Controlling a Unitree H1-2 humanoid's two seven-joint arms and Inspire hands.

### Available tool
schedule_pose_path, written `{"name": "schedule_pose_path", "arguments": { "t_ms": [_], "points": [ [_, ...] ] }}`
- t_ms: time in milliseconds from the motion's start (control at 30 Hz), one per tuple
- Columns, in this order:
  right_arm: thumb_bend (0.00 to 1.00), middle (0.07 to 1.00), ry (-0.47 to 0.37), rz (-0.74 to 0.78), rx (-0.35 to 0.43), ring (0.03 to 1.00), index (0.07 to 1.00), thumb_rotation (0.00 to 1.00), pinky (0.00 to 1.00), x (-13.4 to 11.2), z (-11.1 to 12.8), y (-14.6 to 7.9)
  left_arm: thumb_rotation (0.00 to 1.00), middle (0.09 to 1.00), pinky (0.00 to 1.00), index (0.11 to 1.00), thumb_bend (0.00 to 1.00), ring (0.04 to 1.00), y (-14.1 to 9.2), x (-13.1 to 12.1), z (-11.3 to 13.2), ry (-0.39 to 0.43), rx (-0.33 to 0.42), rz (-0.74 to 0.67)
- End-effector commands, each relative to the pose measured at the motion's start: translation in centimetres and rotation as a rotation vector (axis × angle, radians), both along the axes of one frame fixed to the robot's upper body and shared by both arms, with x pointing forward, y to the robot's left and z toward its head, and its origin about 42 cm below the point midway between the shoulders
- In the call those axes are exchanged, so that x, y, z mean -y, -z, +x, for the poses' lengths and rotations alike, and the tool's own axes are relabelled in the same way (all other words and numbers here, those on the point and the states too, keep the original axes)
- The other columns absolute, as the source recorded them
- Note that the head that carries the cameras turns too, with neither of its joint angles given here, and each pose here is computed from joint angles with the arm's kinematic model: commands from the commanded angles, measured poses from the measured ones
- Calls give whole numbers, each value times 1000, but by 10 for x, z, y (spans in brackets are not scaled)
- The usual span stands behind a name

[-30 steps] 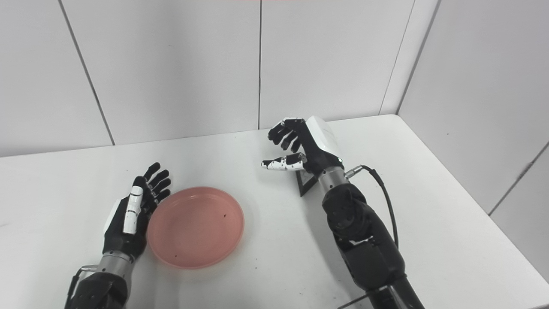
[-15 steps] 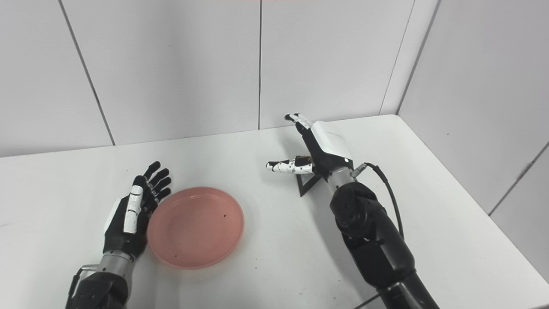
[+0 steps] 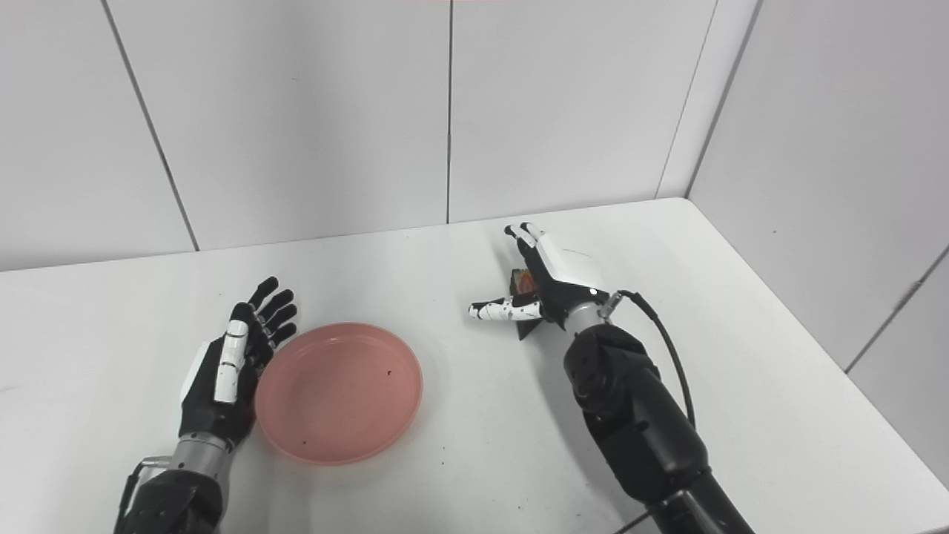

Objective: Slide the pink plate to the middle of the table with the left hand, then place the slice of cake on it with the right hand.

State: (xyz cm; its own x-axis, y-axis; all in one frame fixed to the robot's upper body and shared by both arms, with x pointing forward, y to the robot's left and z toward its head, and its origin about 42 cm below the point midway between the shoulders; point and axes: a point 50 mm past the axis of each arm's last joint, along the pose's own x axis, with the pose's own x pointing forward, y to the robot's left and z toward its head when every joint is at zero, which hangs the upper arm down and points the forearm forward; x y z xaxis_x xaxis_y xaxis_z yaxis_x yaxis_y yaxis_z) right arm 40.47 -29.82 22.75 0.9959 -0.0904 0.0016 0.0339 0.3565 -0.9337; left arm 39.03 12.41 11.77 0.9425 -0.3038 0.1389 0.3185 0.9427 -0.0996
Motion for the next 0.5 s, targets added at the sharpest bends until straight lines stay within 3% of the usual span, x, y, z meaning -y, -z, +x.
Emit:
{"name": "schedule_pose_path", "arguments": {
  "t_ms": [0,333,467],
  "points": [
    [820,924,17,-32,57,921,876,498,810,4,9,-19,1000,900,890,891,613,900,41,-1,-23,-5,-112,-3],
    [811,914,56,-52,18,920,871,488,784,12,16,-10,1000,898,889,890,611,898,40,-3,-24,-3,-110,-2],
    [757,873,75,-79,10,875,830,412,774,13,19,-7,1000,901,895,890,607,902,40,-2,-24,-4,-117,-11]
  ]
}}
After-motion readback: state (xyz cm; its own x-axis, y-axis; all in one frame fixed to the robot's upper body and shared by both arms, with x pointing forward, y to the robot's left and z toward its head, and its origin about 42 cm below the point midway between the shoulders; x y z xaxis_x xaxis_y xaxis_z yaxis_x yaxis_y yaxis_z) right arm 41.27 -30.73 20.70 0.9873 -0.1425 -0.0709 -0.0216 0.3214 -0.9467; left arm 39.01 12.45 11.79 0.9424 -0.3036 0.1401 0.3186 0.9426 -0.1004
